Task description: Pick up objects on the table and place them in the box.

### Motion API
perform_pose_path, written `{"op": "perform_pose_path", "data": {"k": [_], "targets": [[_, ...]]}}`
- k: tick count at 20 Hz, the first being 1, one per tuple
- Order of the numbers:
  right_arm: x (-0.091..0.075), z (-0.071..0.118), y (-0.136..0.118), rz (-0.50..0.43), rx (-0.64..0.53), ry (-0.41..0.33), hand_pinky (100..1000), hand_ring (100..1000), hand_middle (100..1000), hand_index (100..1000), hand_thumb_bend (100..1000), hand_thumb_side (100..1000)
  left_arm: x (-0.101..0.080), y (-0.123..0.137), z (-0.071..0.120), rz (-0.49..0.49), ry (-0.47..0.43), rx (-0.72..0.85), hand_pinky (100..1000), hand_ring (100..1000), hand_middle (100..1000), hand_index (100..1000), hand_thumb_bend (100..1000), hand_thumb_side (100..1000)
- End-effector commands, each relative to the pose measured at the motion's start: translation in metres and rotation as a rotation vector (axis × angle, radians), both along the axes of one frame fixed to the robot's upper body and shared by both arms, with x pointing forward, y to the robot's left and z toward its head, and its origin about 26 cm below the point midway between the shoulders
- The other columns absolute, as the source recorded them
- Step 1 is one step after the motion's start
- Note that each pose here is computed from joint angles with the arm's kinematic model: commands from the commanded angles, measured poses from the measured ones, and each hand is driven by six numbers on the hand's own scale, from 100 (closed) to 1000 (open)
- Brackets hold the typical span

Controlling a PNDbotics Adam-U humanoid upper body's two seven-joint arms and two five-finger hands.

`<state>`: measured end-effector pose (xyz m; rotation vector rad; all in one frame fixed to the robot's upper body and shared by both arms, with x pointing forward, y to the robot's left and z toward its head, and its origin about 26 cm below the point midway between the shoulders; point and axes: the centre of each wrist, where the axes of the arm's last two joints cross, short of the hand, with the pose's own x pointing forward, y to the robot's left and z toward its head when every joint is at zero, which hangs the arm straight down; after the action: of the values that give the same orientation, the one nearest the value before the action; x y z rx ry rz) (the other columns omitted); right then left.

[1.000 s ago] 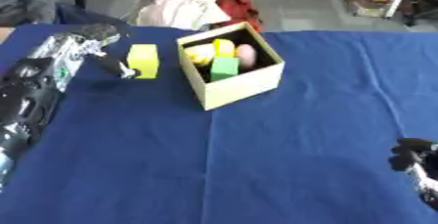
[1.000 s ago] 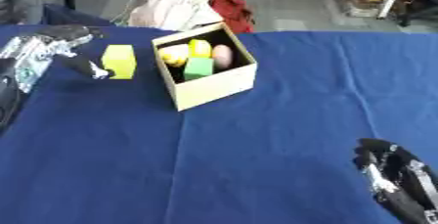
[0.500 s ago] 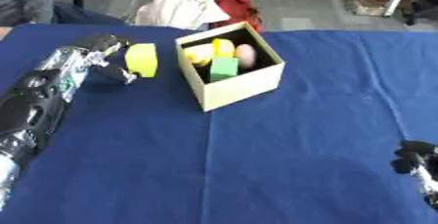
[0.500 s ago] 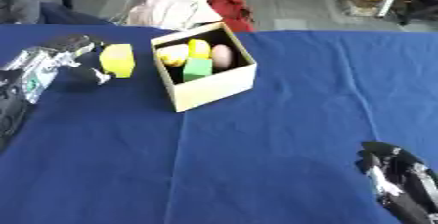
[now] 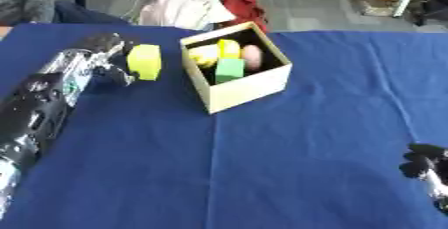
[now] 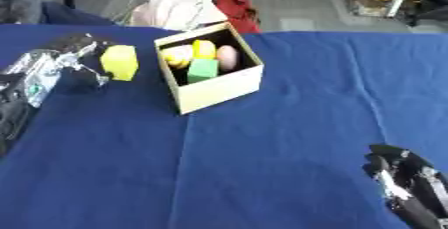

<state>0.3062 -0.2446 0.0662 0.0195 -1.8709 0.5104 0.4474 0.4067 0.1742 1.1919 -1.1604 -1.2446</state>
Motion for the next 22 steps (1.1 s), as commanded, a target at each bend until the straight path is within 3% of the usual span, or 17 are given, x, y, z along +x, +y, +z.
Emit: {"op": "perform_pose_path", "data": {"k": [1, 8, 13, 18, 22], "targets": [[0.002, 0.006, -0.004, 0.001, -0.016, -0.021, 648, 638, 633, 760, 100, 462, -0.003, 0.004, 0.029, -0.013, -0.097, 0.014, 752, 627, 548, 735, 236, 182], [0.002, 0.007, -0.004, 0.002, -0.022, -0.027, 649, 637, 633, 760, 100, 446, -0.010, -0.013, 0.068, -0.117, -0.198, 0.009, 754, 624, 544, 736, 215, 163], [0.002, 0.005, -0.003, 0.007, -0.025, -0.022, 648, 637, 633, 760, 100, 446, -0.008, -0.052, 0.089, -0.268, -0.230, 0.017, 756, 627, 546, 741, 202, 157], [0.001, 0.004, 0.000, 0.019, -0.021, -0.019, 648, 637, 633, 760, 100, 449, 0.001, -0.099, 0.094, -0.407, -0.215, 0.030, 758, 637, 554, 749, 211, 160], [0.002, 0.004, 0.003, 0.030, -0.016, -0.018, 649, 636, 633, 760, 100, 445, 0.010, -0.128, 0.085, -0.476, -0.172, 0.053, 760, 654, 576, 770, 212, 169]]}}
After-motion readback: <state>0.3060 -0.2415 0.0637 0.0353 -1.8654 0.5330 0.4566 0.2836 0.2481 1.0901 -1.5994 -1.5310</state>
